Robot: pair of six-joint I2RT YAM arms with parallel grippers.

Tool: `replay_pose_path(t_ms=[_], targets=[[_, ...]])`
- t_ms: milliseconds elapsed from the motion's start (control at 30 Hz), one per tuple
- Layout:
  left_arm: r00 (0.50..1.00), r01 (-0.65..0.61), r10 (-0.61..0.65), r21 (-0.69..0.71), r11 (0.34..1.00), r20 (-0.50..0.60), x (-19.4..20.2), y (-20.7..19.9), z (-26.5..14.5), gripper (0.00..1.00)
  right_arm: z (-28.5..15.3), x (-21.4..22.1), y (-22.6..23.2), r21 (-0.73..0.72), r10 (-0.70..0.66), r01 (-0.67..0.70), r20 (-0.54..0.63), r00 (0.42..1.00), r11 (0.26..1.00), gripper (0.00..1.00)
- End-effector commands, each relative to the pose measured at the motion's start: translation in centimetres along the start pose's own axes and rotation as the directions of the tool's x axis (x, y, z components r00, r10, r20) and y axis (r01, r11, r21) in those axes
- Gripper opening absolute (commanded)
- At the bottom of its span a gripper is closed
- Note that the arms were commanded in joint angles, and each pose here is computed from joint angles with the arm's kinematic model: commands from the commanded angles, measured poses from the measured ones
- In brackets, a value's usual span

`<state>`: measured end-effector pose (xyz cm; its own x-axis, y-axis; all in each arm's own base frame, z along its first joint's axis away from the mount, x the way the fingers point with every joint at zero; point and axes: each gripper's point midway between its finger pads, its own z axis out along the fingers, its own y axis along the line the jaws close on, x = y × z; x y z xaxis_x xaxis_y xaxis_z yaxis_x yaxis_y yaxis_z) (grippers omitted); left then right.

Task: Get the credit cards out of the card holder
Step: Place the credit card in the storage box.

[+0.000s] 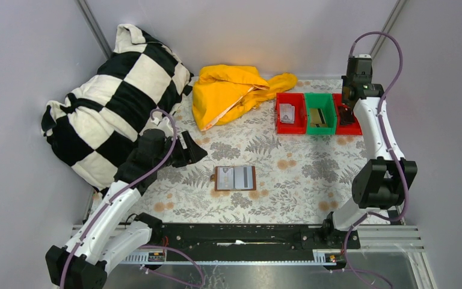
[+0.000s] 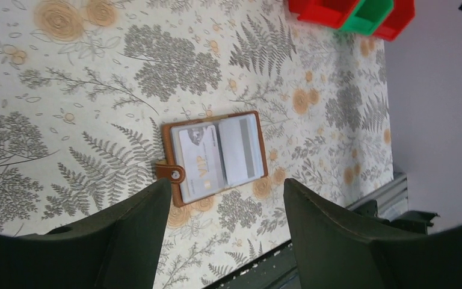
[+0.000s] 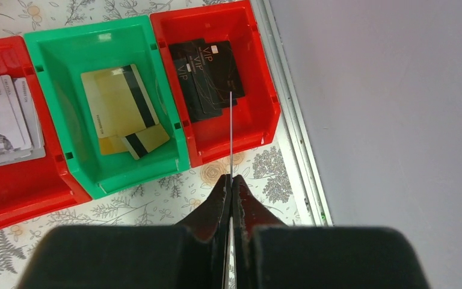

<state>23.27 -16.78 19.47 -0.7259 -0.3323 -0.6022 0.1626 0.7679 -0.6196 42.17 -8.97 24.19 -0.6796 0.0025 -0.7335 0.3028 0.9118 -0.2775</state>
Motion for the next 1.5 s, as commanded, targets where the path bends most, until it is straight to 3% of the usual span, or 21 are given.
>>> replay_pose_path(t_ms=[0,100,333,700,833,1200,1467], targets=[[0.992,0.051,-0.035,-0.127,0.991,0.123,-3.0,1.5,-0.1,0.73,1.0,-1.6,-0.6,0.03,-0.038,0.036,0.055,0.998,0.999,0.0],[0.992,0.066,-0.043,-0.192,0.979,0.118,-3.5,2.1,-0.3,0.73,2.3,-1.4,-0.4,0.033,-0.063,0.062,0.025,0.998,0.998,0.0],[1.0,0.005,-0.005,-0.015,1.0,0.021,-1.7,-0.4,0.8,0.72,4.8,-0.4,-1.1,-0.053,-0.04,0.038,-0.04,0.998,0.998,0.0],[0.998,-0.003,0.005,0.022,1.0,-0.068,-0.3,-0.4,2.2,0.72,7.9,0.4,-3.4,0.042,-0.08,0.085,-0.106,0.991,0.995,0.0],[0.994,0.018,-0.01,0.071,0.997,-0.108,0.5,-1.0,2.9,0.72,8.9,0.8,-3.0,0.017,-0.119,0.122,-0.125,0.985,0.992,0.0],[0.991,-0.016,0.018,0.021,1.0,-0.134,1.4,0.8,3.8,0.72,12.7,2.7,1.4,-0.17,-0.146,0.115,-0.185,0.972,0.979,0.0],[0.981,0.008,0.01,0.089,0.996,-0.194,2.3,-0.1,4.7,0.73,14.9,3.1,1.6,-0.161,-0.179,0.146,-0.215,0.96,0.976,0.0]])
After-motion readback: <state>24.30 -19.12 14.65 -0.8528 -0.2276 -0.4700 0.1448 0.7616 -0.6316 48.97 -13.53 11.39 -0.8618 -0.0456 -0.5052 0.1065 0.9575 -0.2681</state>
